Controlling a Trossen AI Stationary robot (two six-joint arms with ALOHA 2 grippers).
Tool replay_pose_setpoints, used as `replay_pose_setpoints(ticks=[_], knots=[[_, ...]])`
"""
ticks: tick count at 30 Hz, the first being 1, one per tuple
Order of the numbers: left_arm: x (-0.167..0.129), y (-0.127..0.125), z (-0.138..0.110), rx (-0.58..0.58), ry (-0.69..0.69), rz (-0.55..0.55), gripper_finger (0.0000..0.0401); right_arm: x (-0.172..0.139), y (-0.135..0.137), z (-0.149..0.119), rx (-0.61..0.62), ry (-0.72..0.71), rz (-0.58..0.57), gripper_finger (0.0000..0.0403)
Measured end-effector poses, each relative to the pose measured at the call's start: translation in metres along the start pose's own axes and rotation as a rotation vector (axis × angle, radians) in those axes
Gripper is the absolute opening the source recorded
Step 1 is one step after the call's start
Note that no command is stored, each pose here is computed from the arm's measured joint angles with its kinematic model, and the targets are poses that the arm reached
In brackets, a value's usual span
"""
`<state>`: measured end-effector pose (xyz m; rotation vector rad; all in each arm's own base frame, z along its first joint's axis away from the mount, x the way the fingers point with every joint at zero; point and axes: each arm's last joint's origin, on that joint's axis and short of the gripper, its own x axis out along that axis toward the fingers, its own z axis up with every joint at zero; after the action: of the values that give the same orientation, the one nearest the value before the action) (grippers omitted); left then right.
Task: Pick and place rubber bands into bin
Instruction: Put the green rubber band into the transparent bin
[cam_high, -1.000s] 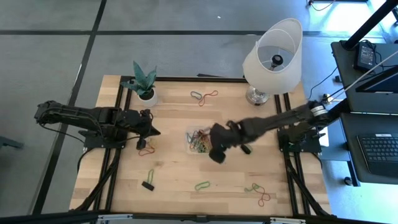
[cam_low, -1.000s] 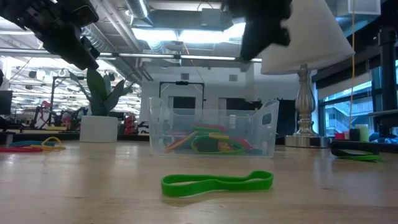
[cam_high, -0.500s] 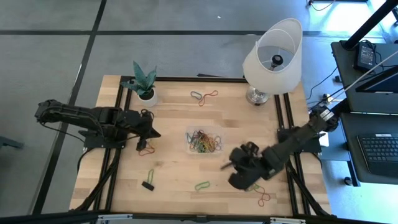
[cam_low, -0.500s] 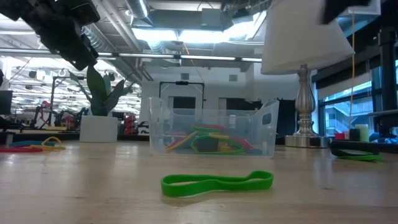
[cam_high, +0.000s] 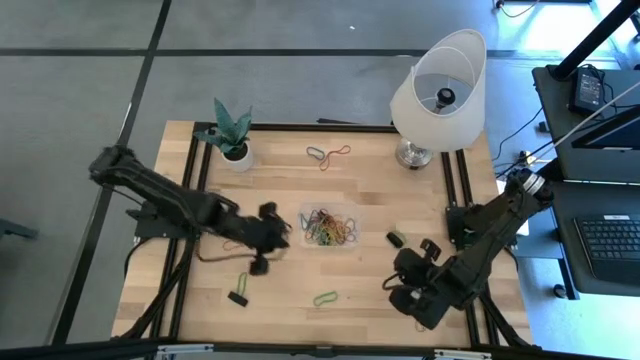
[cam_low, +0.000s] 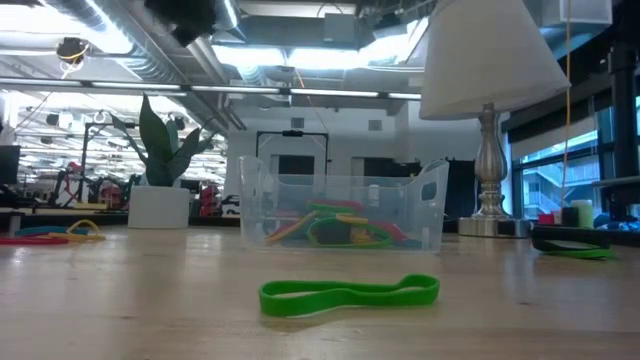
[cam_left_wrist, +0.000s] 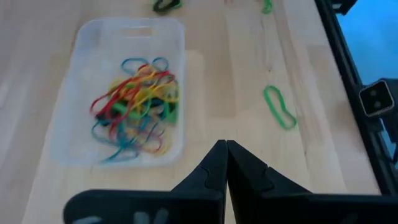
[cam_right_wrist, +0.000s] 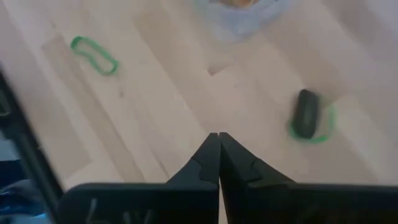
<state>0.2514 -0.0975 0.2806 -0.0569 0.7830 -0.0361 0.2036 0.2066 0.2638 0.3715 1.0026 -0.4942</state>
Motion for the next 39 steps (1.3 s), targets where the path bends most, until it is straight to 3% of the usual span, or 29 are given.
replay_pose_setpoints(ticks=[6, 12, 16, 23, 31, 35, 39], knots=[[0.05, -0.037, 0.036, 0.078, 0.097, 0.026, 0.0004, 0.025, -0.024, -0.021, 0.098, -0.035, 0.201, 0.0], [0.109, -0.062, 0.046, 0.101, 0.218, -0.076, 0.0007, 0.053, -0.047, -0.04, 0.167, -0.055, 0.318, 0.0], [0.143, -0.072, 0.043, 0.093, 0.303, -0.111, 0.0032, 0.067, -0.054, -0.049, 0.211, -0.067, 0.394, 0.0], [0.187, -0.086, 0.031, 0.047, 0.378, -0.101, 0.011, 0.076, -0.057, -0.055, 0.24, -0.075, 0.451, 0.0], [0.212, -0.09, 0.014, 0.036, 0.43, -0.074, 0.0164, 0.076, -0.057, -0.054, 0.244, -0.077, 0.46, 0.0], [0.215, -0.089, 0.011, 0.02, 0.435, -0.046, 0.0142, 0.075, -0.056, -0.054, 0.247, -0.078, 0.465, 0.0], [0.216, -0.089, 0.009, 0.023, 0.442, -0.037, 0.0058, 0.075, -0.056, -0.054, 0.25, -0.079, 0.471, 0.0]])
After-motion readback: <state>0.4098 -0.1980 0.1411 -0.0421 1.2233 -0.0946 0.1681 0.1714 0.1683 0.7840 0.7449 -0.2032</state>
